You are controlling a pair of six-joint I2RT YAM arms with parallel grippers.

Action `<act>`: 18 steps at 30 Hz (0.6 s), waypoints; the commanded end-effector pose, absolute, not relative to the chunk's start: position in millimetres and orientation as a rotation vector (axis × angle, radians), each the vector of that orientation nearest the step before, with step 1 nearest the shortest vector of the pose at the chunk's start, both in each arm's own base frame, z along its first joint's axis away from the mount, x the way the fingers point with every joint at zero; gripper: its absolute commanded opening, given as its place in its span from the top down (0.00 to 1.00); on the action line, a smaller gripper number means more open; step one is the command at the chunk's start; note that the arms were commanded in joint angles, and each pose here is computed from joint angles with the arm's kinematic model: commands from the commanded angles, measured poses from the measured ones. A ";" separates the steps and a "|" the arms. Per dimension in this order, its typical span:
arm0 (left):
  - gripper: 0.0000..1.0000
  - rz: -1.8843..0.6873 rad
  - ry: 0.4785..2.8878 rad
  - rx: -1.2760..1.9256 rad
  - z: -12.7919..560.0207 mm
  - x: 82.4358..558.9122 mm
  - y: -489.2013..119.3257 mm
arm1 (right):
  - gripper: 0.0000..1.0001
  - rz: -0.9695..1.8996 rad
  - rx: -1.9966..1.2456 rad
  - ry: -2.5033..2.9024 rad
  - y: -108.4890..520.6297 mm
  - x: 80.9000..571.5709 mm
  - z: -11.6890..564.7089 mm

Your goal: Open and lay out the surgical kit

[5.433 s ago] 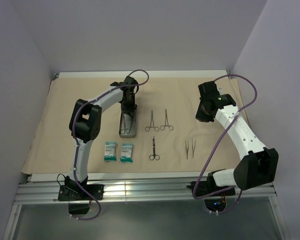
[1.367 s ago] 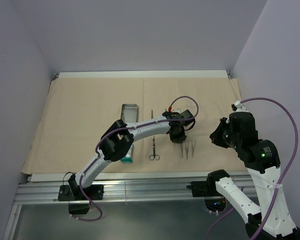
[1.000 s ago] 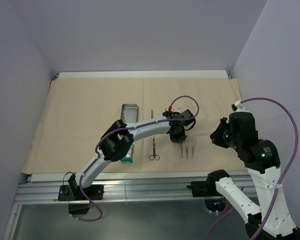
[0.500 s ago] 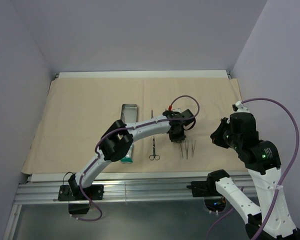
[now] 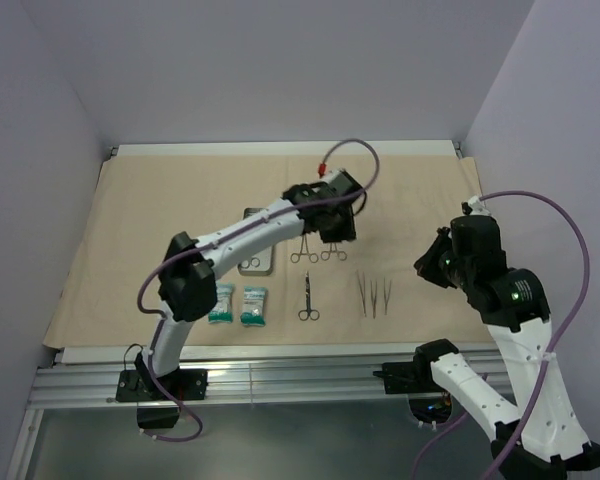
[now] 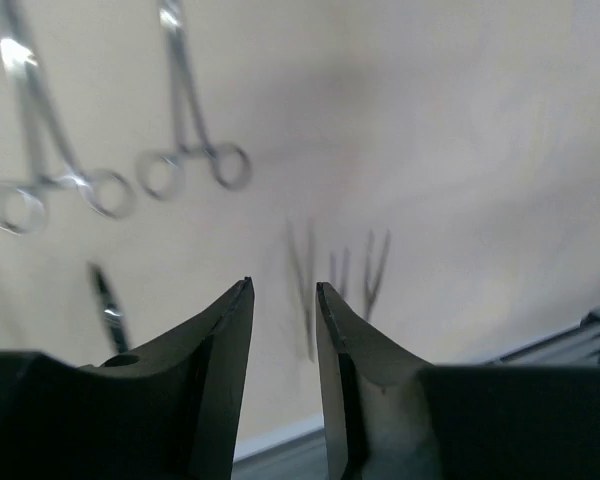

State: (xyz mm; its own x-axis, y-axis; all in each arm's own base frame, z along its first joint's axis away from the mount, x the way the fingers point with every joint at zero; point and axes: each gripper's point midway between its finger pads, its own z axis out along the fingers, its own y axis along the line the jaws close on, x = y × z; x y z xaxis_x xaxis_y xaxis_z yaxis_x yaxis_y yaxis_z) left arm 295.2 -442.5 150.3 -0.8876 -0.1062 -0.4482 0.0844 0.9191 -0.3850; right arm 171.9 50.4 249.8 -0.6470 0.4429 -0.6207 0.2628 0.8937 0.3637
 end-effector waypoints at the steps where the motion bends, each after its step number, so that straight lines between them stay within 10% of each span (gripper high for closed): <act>1: 0.61 -0.506 2.509 -0.039 183.4 354.4 -373.4 | 0.91 0.293 0.539 2.274 53.9 202.7 251.5; 10: 0.30 -0.307 2.581 -0.043 145.5 400.9 -245.1 | 0.92 0.316 0.544 2.334 73.4 248.0 243.8; 18: 0.40 -0.231 2.678 -0.119 110.9 404.9 -215.1 | 0.92 0.316 0.533 2.357 78.5 258.9 237.3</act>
